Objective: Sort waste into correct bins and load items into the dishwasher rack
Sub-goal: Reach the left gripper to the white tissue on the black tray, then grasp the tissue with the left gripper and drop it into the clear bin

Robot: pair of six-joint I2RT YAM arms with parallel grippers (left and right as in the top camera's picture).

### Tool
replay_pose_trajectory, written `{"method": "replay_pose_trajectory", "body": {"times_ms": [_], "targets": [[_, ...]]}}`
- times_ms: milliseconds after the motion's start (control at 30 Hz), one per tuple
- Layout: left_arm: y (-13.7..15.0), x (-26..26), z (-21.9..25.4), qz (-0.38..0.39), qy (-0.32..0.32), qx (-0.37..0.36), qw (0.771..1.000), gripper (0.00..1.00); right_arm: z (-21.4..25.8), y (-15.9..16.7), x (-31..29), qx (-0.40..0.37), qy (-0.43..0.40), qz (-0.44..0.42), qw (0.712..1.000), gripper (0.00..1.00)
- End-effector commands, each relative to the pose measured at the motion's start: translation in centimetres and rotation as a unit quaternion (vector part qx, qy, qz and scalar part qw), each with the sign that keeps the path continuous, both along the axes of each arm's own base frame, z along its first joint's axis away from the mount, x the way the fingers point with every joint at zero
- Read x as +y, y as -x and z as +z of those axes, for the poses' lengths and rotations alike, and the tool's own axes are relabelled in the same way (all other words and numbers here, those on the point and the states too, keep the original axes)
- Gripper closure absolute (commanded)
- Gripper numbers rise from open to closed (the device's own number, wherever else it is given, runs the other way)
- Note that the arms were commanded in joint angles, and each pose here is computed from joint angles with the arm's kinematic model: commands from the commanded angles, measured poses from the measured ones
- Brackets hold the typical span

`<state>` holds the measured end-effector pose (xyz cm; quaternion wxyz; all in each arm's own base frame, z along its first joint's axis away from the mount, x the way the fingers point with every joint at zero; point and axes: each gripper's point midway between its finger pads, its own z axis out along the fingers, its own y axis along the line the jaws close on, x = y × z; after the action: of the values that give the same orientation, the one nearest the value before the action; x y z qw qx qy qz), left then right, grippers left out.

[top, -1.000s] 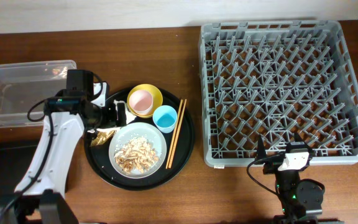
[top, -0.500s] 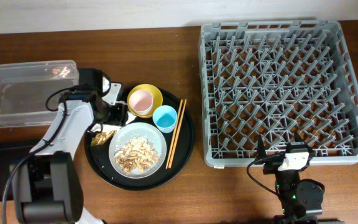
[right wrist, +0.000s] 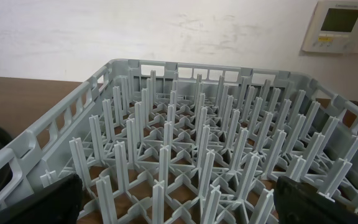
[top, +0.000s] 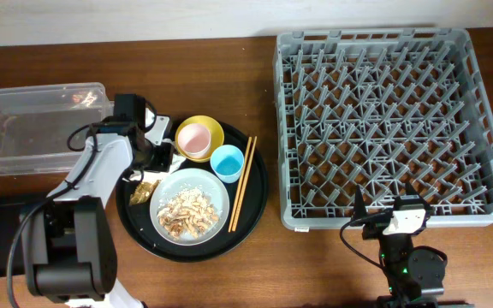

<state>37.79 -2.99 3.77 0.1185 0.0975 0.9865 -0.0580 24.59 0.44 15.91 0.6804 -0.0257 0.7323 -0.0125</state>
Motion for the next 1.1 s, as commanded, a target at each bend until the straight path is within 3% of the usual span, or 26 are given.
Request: {"method": "replay_pose_trajectory", "body": {"times_ms": [0,433,567,667,767,933,967,1000,1033,1067], "targets": [[-1.0,0.0,3.8,0.022,0.006,-0.031,0.999,0.99,-0.3,0.0,0.0,0.002,0.0,-0.002,1.0,0.02],[0.2,0.4,16.4,0.087,0.039,-0.184,0.978,0.99,-0.3,0.0,0.0,0.002,0.0,-0.002,1.0,0.02],[-1.0,4.7,21.9,0.196,0.069,-0.281,0.937,0.99,-0.3,0.0,0.0,0.002,0.0,-0.002,1.0,0.02],[-1.9,9.4,25.2,0.277,0.084,-0.349,0.892,0.99,-0.3,0.0,0.0,0.002,0.0,-0.002,1.0,0.02],[-2.6,16.7,26.2,0.356,0.019,-0.395,0.846,0.99,-0.3,0.0,0.0,0.002,0.0,-0.002,1.0,0.02],[-4.0,22.4,20.3,0.421,-0.045,-0.345,0.837,0.99,-0.3,0.0,0.0,0.002,0.0,-0.002,1.0,0.02],[-4.4,23.1,18.9,0.426,-0.048,-0.335,0.839,0.98,-0.3,0.0,0.0,0.002,0.0,-0.002,1.0,0.02],[-4.7,23.3,18.2,0.428,-0.048,-0.33,0.84,0.7,-0.3,0.0,0.0,0.002,0.0,-0.002,1.0,0.02],[-4.9,23.3,18.0,0.427,-0.047,-0.33,0.841,0.52,-0.3,0.0,0.0,0.002,0.0,-0.002,1.0,0.02],[-5.2,23.1,18.2,0.422,-0.038,-0.335,0.842,0.52,-0.3,0.0,0.0,0.002,0.0,-0.002,1.0,0.01]]}}
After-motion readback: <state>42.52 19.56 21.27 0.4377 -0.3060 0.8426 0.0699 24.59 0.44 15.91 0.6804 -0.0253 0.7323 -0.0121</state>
